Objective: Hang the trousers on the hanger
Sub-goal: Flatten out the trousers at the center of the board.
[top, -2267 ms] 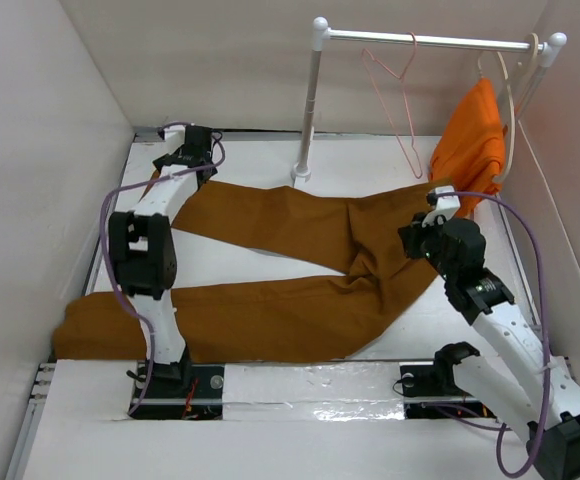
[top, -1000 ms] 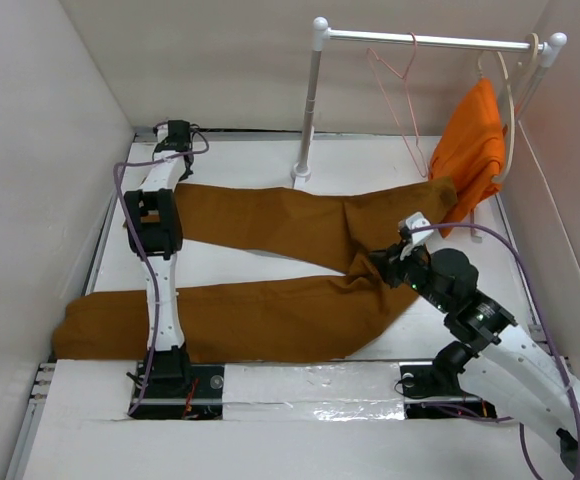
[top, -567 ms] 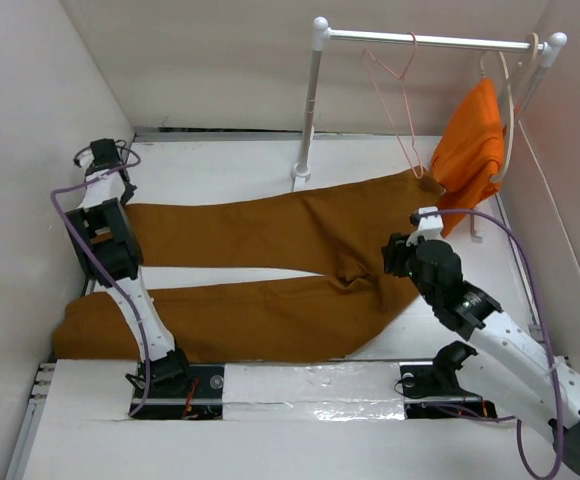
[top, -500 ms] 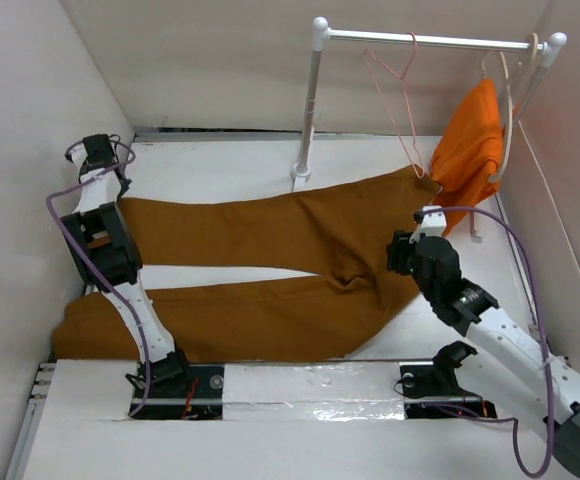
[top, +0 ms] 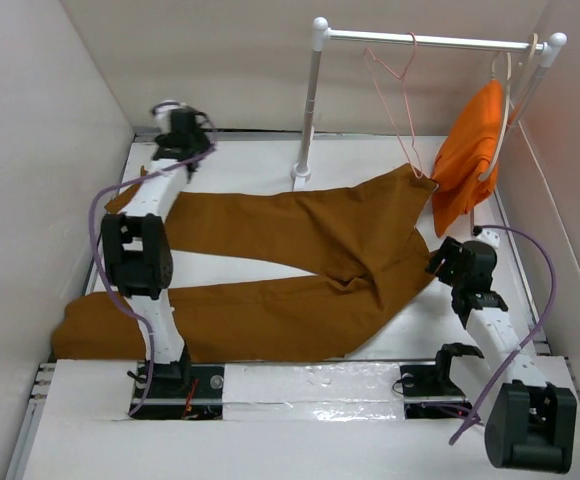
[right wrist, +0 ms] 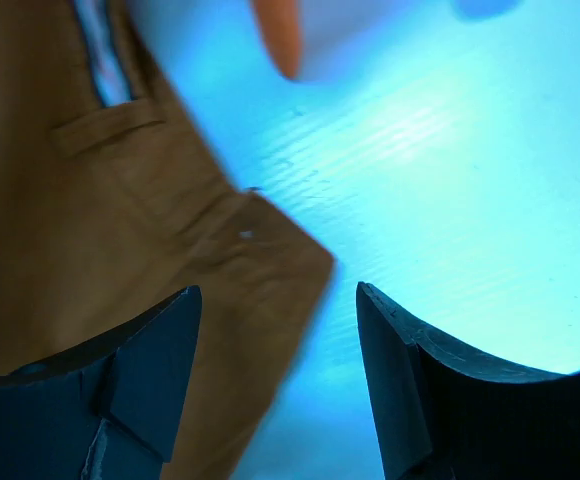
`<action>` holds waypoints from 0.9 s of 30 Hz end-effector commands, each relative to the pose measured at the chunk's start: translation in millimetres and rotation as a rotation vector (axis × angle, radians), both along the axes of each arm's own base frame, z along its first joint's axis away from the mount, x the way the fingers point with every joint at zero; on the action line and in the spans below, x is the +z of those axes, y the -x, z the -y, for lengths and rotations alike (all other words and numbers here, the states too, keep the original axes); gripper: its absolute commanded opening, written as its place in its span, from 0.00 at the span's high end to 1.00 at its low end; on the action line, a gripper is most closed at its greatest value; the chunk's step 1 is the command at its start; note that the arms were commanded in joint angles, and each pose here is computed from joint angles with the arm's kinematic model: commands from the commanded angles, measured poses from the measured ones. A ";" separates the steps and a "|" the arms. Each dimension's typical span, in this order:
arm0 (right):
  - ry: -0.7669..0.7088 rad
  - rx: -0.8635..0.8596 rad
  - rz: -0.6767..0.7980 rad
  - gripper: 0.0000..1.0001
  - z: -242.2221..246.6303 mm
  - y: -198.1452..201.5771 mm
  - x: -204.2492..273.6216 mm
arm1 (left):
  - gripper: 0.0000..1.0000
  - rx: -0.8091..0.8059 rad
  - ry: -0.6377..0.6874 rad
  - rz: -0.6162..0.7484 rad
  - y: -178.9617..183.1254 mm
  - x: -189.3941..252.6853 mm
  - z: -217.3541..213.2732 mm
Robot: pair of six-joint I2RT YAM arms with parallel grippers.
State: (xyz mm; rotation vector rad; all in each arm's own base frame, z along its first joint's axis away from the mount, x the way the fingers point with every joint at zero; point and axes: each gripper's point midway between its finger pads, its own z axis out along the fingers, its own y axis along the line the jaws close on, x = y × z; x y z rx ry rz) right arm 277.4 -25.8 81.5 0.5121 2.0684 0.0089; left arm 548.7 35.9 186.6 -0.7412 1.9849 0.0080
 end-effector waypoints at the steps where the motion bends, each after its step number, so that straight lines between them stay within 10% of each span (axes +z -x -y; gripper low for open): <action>1: -0.106 0.070 0.107 0.30 -7.3 -14.9 9.1 | 0.41 -0.151 -0.059 0.094 8.9 41.9 100.6; 10: -0.188 0.091 0.098 0.32 -10.5 -19.5 -5.6 | 0.39 -0.363 0.154 0.166 73.8 39.1 227.9; 13: -0.239 0.148 0.074 0.45 -22.9 -24.6 -14.6 | 0.38 -0.497 0.166 0.158 113.7 23.0 272.9; 16: -0.236 0.175 0.087 0.90 -24.8 -22.9 -10.4 | 0.25 -0.661 0.161 0.130 162.4 2.2 323.9; 27: -0.093 0.245 0.275 1.00 -45.9 50.8 94.9 | 0.27 -1.074 0.031 0.240 338.7 25.7 441.7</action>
